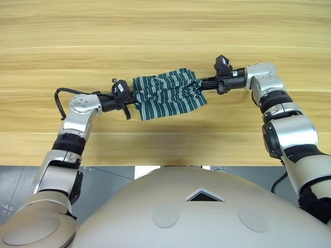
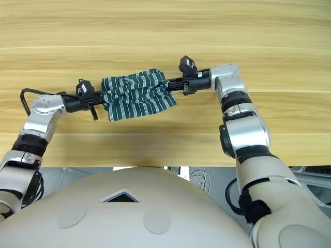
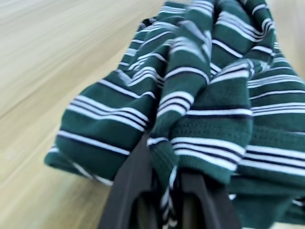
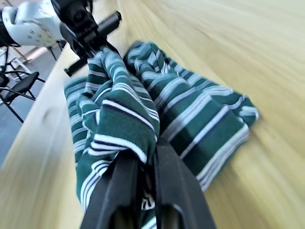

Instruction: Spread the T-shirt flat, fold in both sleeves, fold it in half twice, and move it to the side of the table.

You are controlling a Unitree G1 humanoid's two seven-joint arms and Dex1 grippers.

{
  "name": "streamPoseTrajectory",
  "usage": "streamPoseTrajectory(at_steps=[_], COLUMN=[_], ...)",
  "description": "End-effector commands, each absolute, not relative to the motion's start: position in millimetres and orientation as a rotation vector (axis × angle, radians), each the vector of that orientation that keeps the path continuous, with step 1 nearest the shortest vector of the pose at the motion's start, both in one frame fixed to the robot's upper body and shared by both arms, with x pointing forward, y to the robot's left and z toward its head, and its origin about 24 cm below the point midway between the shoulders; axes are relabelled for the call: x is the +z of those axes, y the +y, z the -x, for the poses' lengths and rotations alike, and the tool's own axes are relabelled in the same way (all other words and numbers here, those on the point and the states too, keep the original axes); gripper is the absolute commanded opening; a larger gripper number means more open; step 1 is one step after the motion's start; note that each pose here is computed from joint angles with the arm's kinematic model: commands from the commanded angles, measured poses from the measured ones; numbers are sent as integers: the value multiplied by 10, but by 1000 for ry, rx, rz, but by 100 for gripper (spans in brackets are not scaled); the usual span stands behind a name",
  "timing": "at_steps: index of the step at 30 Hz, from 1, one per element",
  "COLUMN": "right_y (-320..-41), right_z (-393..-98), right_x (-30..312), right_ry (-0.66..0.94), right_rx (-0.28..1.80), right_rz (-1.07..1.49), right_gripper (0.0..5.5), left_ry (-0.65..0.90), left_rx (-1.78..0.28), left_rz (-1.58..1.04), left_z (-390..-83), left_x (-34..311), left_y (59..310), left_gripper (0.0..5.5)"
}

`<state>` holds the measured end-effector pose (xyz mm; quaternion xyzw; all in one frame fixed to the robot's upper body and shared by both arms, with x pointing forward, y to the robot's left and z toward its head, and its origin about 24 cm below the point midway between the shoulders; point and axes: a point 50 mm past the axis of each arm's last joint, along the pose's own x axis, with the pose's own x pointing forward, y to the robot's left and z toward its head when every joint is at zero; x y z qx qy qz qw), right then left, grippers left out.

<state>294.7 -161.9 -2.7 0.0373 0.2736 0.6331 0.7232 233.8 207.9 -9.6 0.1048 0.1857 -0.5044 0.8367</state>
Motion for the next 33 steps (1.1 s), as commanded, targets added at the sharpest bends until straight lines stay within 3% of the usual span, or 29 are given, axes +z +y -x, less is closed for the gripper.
streamPoseTrajectory(at_steps=[1,11,16,19,22,28,30,33], right_y=[-1654,-1710,-1833,-1937,-1934,-1614,-1446,-1227], right_z=[-2978,-3052,-3125,-3098,-2980,-2603,-2508,-2463], right_x=[-32,76,207,269,328,329,313,283], right_ry=[606,494,367,251,157,152,156,183], right_rx=[1348,1292,1219,1190,1289,1617,1712,1809], right_rz=[-73,-178,-180,-123,-108,-1,26,39], right_gripper=[81,266,337,341,341,341,341,341], left_ry=[411,373,315,311,292,231,100,-114], left_rx=[-1056,-1043,-862,-672,-507,-356,-373,-448], left_rz=[-244,-158,-54,142,271,222,157,160], left_z=[-2364,-2394,-2425,-2428,-2420,-2333,-2296,-2177], left_x=[-113,-36,48,5,-20,41,222,561], left_y=[2130,2096,2261,2329,2347,2496,2473,2349], left_gripper=[76,246,311,354,404,502,536,536])
